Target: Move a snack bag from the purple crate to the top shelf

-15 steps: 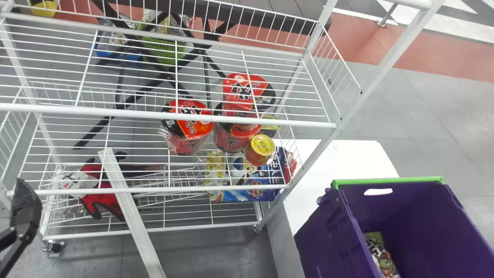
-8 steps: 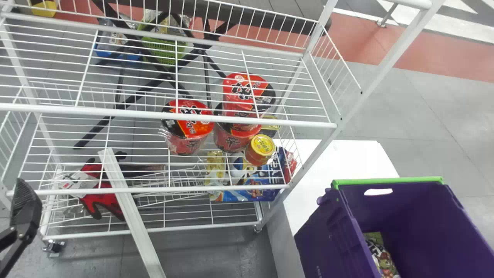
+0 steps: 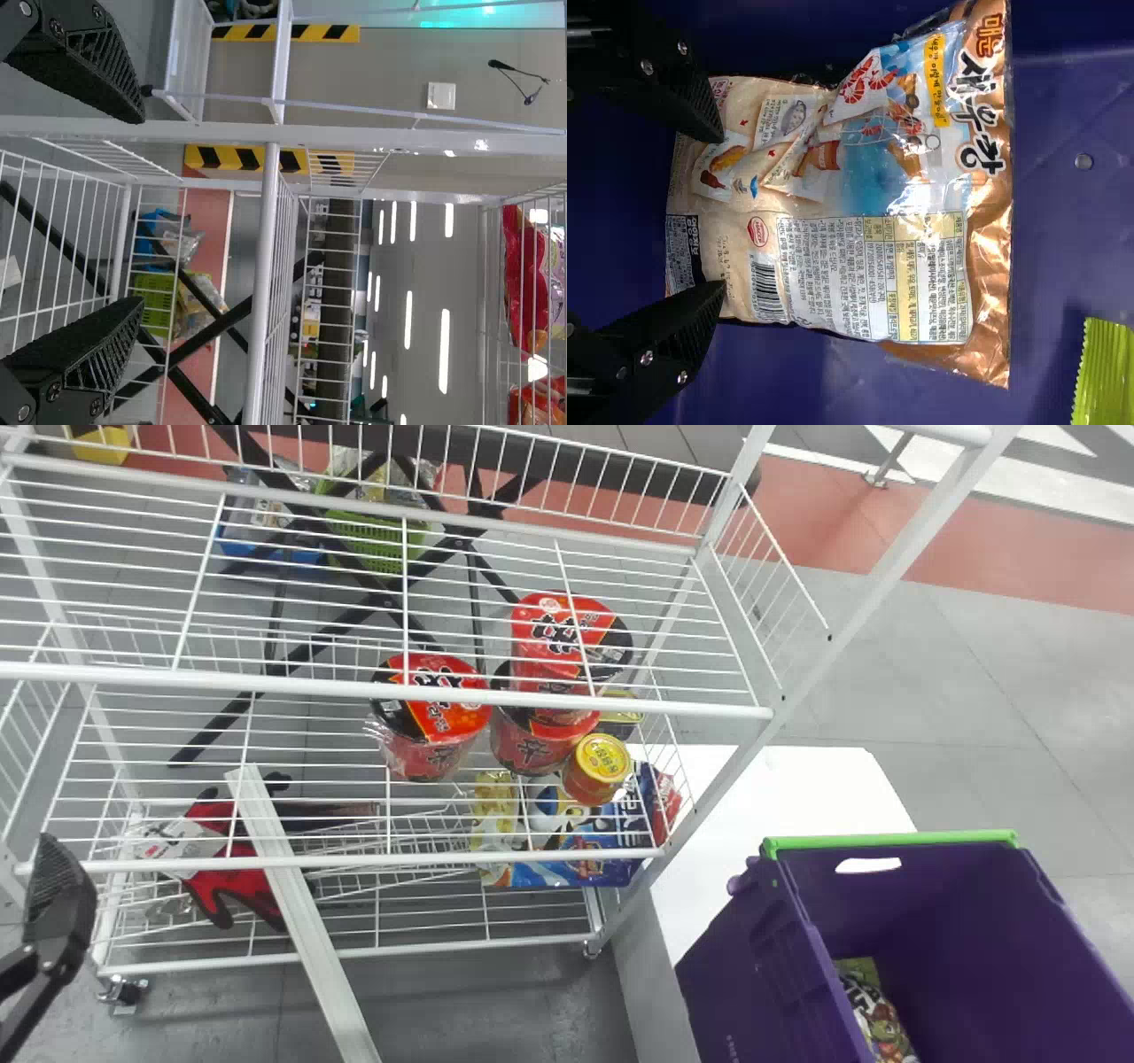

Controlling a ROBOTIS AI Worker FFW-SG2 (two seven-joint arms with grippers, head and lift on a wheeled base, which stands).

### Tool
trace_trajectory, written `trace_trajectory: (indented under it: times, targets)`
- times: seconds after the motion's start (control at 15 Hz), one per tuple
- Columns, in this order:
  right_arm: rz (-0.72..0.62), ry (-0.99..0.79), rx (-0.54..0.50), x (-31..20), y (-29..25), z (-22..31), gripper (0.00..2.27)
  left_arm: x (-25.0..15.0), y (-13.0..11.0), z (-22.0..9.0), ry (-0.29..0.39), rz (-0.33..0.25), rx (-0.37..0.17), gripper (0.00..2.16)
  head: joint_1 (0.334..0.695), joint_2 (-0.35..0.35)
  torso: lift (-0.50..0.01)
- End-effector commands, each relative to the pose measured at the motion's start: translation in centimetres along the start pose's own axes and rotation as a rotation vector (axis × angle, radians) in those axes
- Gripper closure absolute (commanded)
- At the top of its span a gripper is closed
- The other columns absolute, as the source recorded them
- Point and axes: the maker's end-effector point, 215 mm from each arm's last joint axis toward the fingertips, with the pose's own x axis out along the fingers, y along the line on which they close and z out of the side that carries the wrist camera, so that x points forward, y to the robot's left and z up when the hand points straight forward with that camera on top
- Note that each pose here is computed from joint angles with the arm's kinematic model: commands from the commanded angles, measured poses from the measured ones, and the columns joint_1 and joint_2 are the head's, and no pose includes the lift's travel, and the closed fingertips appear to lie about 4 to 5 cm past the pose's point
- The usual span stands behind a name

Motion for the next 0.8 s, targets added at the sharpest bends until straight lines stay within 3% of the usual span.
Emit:
trace_trajectory:
  times: [0.0, 0.73]
  targets:
    - [0.013, -0.019, 0.025, 0.02, 0.11, -0.04, 0.28, 0.04, 0.09, -0.02, 0.002, -0.003, -0.003, 0.09, 0.695, -0.350, -0.451]
    - [0.040, -0.116, 0.050, -0.88, 0.47, 0.40, 0.28, 0.37, 0.12, -0.07, -0.001, -0.008, -0.011, 0.09, 0.695, -0.350, -0.451]
